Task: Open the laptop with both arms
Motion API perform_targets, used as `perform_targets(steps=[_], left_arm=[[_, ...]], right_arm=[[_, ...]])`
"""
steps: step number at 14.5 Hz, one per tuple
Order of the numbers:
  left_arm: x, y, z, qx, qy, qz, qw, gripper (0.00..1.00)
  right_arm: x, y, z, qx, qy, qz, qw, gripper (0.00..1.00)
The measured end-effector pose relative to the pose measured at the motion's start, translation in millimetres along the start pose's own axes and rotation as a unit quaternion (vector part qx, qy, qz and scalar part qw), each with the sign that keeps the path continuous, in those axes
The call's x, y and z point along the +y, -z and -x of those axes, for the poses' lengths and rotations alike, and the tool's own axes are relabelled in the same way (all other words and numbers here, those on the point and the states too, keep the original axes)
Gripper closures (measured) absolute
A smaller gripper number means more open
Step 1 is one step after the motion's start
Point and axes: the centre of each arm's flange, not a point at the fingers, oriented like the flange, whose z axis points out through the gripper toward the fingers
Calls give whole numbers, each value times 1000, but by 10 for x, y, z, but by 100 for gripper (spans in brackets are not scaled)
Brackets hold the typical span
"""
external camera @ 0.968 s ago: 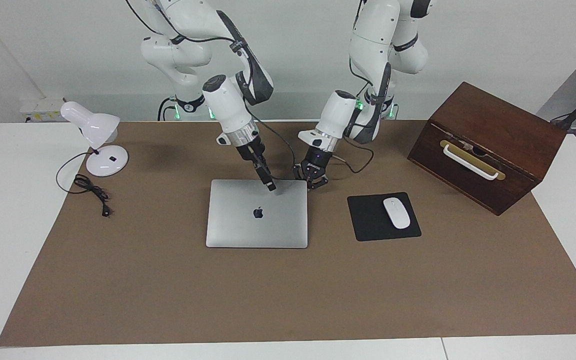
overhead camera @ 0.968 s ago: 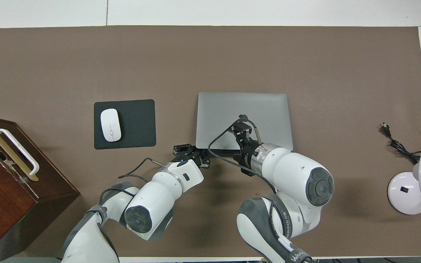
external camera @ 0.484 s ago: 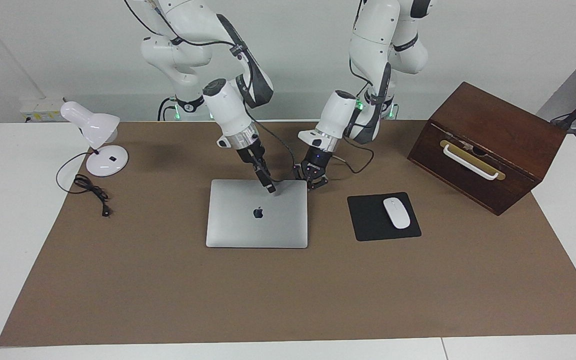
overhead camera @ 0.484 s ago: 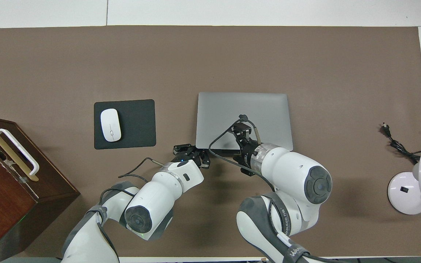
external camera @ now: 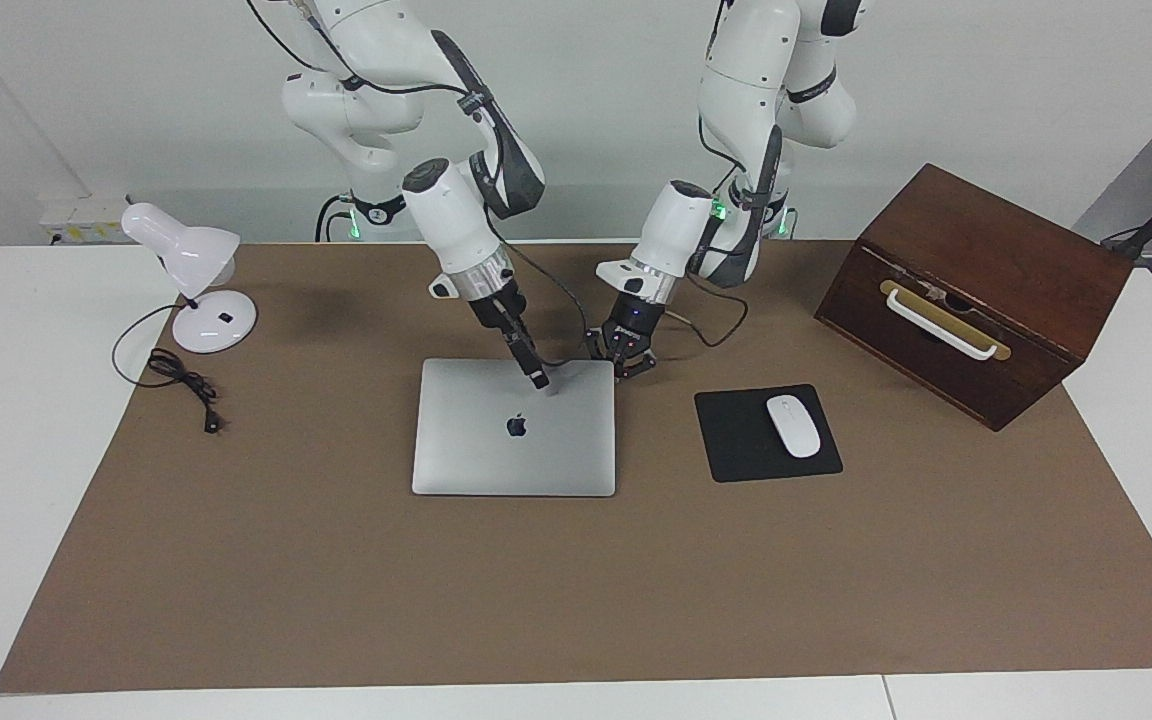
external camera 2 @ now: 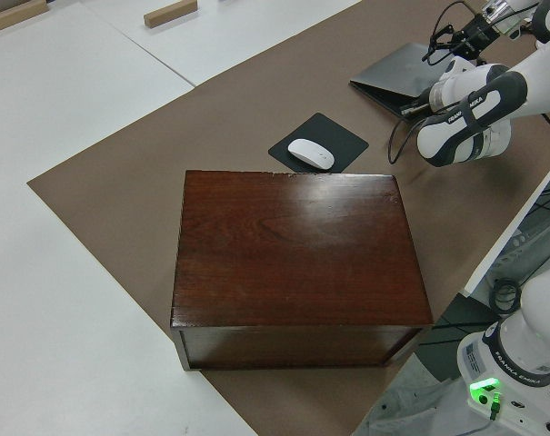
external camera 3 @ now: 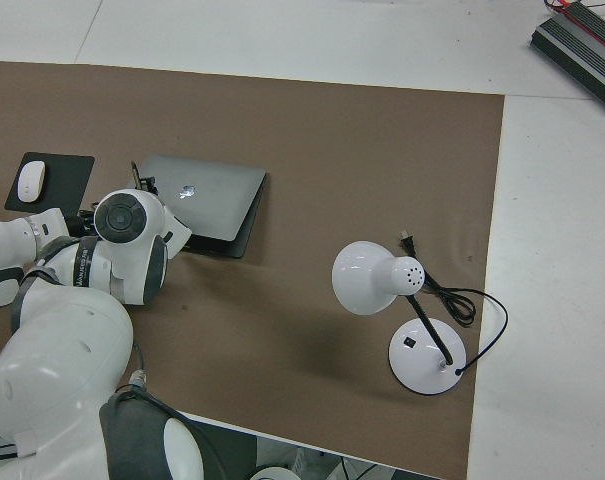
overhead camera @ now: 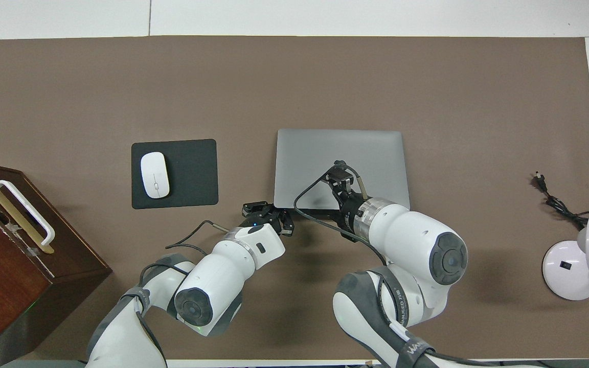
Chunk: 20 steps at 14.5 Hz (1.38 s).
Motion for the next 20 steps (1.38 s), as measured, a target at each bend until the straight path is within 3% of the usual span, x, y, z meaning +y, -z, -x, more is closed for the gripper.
perform_targets(steps=[6, 20], left_arm=[[0, -1, 0, 0, -1, 0, 1000, 99], [0, -3, 1, 0, -8, 0, 1000, 99]], right_arm=[[-94, 23, -50, 6, 39, -28, 999, 0], [-978, 391, -282, 2, 29, -111, 993, 0]])
